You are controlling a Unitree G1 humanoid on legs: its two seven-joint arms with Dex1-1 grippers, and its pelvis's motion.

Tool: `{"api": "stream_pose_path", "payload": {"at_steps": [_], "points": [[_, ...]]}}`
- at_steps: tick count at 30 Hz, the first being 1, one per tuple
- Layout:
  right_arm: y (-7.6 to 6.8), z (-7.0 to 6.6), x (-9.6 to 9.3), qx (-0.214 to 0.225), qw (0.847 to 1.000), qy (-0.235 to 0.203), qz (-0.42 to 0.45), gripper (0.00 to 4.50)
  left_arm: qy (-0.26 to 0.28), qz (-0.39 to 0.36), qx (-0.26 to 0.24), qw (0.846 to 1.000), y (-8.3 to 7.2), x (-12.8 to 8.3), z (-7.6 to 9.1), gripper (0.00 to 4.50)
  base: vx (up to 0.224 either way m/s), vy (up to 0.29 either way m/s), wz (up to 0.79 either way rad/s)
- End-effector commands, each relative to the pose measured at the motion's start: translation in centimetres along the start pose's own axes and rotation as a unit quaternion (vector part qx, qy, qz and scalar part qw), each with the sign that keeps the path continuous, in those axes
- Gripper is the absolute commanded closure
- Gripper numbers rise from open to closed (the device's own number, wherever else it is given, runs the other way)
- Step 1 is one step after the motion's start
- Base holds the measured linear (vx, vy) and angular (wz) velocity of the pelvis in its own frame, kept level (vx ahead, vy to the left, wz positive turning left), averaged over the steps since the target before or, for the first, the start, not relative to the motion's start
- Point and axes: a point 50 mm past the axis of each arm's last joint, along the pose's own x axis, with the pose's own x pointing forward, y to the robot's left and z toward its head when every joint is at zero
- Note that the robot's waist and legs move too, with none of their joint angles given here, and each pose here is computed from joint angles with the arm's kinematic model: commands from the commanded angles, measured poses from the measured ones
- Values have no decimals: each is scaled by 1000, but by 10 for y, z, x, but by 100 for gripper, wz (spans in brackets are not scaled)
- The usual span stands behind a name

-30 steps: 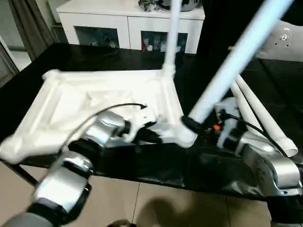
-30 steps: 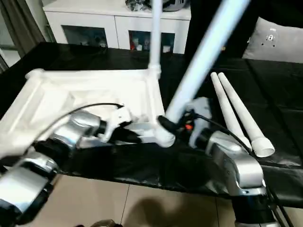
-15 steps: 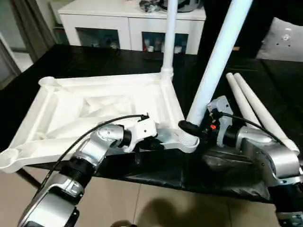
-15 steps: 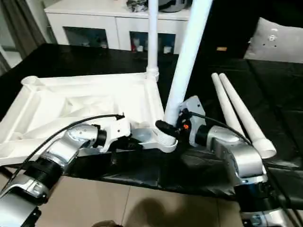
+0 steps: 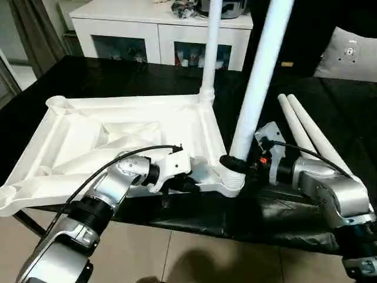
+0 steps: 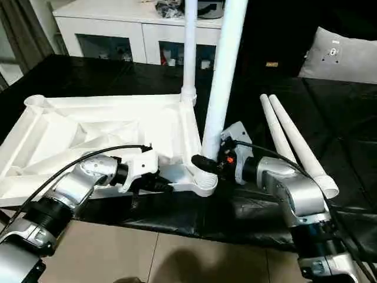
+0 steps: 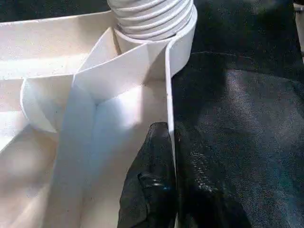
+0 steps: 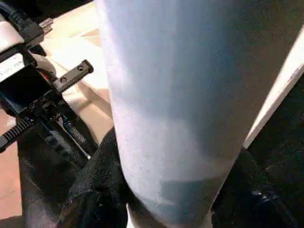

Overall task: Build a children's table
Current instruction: Insert table leg to table base

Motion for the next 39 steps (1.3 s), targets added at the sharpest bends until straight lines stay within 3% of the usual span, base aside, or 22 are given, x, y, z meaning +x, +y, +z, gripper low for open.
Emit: {"api": "stream_pose_path", "payload": {"at_steps": [1, 5, 9, 12, 18, 20, 24, 30, 39], "points": [[-3, -15, 3, 19, 999, 30, -7, 262, 21, -40, 7, 999, -8, 4, -4, 450, 0, 0, 0], [-4, -22, 2, 36, 999, 28, -1, 262, 20, -24, 9, 999, -4, 4, -2, 450, 0, 0, 0], [-5, -31, -5, 80, 997, -10, -8, 262, 18, -18, -1, 1000, -2, 5, -3, 450, 0, 0, 0], [-6, -46, -9, 117, 992, -38, -27, 262, 8, -12, -12, 1000, -2, 6, -3, 450, 0, 0, 0], [-5, -66, -13, 137, 984, -80, -85, 262, 3, -13, -18, 1000, -4, 8, -3, 450, 0, 0, 0], [0, -66, -15, 123, 983, -102, -93, 262, 4, -8, -17, 1000, -3, 8, -4, 450, 0, 0, 0], [4, -67, -15, 39, 993, -68, -93, 262, 3, -4, -18, 1000, -2, 8, -4, 450, 0, 0, 0], [8, -66, -13, -36, 997, -25, -58, 262, 7, -4, -16, 1000, -3, 7, -5, 450, 0, 0, 0], [13, -69, -5, -57, 997, 34, 26, 263, 23, -19, -2, 1000, 0, 2, -5, 450, 0, 0, 0]]}}
